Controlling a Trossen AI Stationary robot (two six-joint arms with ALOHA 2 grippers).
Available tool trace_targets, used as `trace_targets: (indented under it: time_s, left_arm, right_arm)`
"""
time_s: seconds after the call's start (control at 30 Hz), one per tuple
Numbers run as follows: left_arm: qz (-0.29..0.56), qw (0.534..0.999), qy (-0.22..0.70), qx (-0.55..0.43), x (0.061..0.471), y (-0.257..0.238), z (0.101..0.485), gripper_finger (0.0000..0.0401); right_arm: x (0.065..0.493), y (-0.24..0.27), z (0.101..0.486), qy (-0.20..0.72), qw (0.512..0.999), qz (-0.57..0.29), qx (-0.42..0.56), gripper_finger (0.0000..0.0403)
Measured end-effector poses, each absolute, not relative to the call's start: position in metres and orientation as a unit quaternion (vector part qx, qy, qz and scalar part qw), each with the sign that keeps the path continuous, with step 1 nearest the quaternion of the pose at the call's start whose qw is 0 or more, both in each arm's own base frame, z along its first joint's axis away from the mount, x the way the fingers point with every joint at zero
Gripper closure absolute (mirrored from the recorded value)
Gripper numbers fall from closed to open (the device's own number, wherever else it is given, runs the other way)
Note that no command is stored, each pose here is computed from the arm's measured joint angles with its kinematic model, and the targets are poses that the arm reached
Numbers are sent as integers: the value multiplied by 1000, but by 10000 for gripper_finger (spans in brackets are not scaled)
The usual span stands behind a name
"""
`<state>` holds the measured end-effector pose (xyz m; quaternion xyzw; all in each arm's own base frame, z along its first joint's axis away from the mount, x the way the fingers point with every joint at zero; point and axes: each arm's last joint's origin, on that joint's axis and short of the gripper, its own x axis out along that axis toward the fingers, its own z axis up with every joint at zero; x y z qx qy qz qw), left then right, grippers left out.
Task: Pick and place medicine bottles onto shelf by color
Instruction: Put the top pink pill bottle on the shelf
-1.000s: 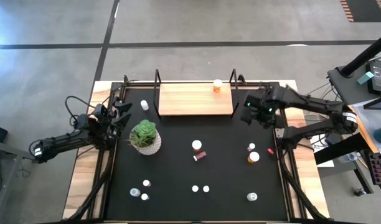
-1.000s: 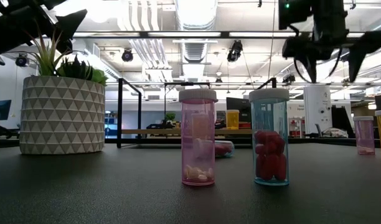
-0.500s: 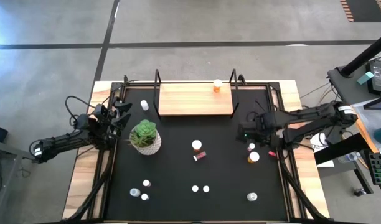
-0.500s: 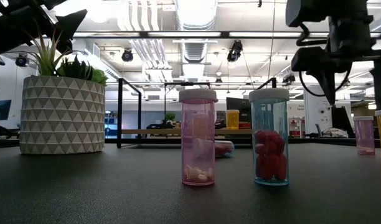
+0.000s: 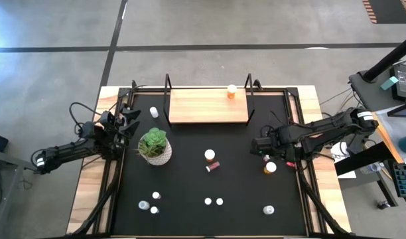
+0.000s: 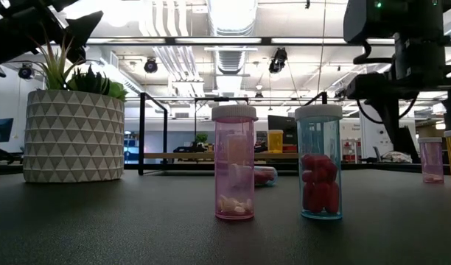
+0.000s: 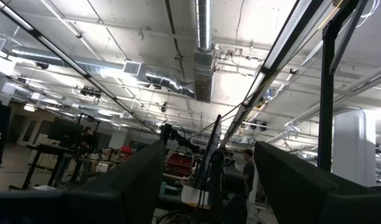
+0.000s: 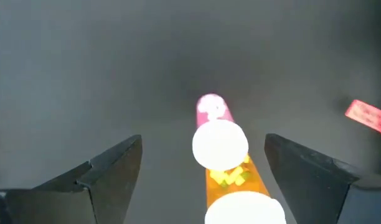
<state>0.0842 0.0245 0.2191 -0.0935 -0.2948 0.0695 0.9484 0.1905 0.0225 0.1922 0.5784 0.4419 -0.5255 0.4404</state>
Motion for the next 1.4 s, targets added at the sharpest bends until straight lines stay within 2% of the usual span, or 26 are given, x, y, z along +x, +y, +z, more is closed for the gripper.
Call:
trace_targets:
  time_s: [0.57,0.67,0.83,0.93,1.4]
  left_arm:
    - [70,948,-295,-93,84,25,219,168]
    - [70,949,-295,-93,84,25,219,168]
    - [69,948,-295,-93,84,24,219,168]
    - [70,948,-295,-93,84,25,219,168]
    - [70,948,-295,-94,84,25,219,168]
  right_arm:
    - [195,22,184,449,446,-535,560,80]
    - [196,23,184,445,444,-535,564,111]
    - [196,23,184,447,449,-530,563,194]
    - [196,23,184,446,448,-532,564,230]
    - [198,23,184,444,454,-523,568,299]
